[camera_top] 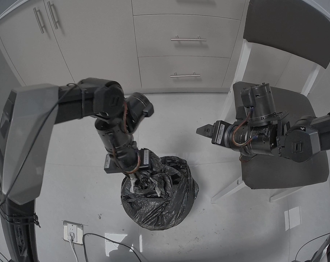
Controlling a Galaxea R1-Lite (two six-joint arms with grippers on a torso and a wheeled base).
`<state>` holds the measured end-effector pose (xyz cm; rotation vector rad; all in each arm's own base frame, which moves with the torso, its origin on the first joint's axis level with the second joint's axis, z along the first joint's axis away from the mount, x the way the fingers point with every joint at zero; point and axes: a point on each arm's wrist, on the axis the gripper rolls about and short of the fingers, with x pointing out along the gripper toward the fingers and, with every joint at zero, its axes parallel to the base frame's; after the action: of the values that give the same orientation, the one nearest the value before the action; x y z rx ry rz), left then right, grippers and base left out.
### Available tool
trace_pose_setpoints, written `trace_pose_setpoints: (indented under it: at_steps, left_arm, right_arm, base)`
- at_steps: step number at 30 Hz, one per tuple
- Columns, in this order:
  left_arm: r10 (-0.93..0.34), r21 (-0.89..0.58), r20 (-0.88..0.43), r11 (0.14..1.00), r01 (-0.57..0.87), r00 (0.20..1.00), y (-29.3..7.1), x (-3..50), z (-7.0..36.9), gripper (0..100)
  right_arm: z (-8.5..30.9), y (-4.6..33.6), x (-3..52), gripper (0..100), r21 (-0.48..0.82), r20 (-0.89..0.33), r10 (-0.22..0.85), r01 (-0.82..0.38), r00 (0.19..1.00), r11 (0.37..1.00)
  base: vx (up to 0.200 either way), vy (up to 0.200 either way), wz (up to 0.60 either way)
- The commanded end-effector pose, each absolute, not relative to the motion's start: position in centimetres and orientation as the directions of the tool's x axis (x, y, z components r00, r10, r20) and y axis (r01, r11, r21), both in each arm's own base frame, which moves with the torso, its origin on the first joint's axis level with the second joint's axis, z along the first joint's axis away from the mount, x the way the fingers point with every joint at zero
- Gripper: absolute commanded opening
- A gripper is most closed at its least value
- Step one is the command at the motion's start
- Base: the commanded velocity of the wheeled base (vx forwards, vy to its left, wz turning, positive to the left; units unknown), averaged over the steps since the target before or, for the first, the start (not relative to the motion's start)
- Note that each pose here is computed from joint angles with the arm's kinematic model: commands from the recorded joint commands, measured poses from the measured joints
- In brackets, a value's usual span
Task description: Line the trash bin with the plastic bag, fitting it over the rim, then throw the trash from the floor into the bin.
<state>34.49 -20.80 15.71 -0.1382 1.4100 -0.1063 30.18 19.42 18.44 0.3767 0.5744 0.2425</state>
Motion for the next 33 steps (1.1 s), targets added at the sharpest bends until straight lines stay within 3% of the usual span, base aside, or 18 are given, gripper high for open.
trace_pose_setpoints:
  at_steps: [1, 14, 15, 33]
  left_arm:
    - [-0.138, -0.134, -0.983, 0.990, 0.034, 0.124, -23.0, 34.4, 13.3, 0]
    - [-0.143, -0.136, -0.980, 0.989, 0.057, 0.135, -23.9, 35.9, 10.4, 0]
    - [-0.143, -0.136, -0.980, 0.989, 0.057, 0.135, -23.9, 35.9, 10.4, 100]
    - [-0.128, -0.124, -0.981, 0.992, 0.038, 0.149, -23.7, 36.3, 9.9, 100]
  right_arm:
    - [18.5, 18.8, 30.5, 100, 0.413, -0.479, 0.309, -0.100, 0.822, 0.905]
    - [18.8, 18.2, 30.7, 100, 0.426, -0.444, 0.305, -0.101, 0.843, 0.899]
    - [18.8, 18.2, 30.7, 100, 0.426, -0.444, 0.305, -0.101, 0.843, 0.899]
    - [18.6, 18.3, 30.6, 100, 0.422, -0.452, 0.305, -0.101, 0.838, 0.901]
  base:
    - [0.000, 0.000, 0.00]
    - [0.000, 0.000, 0.00]
    - [0.000, 0.000, 0.00]
    - [0.000, 0.000, 0.00]
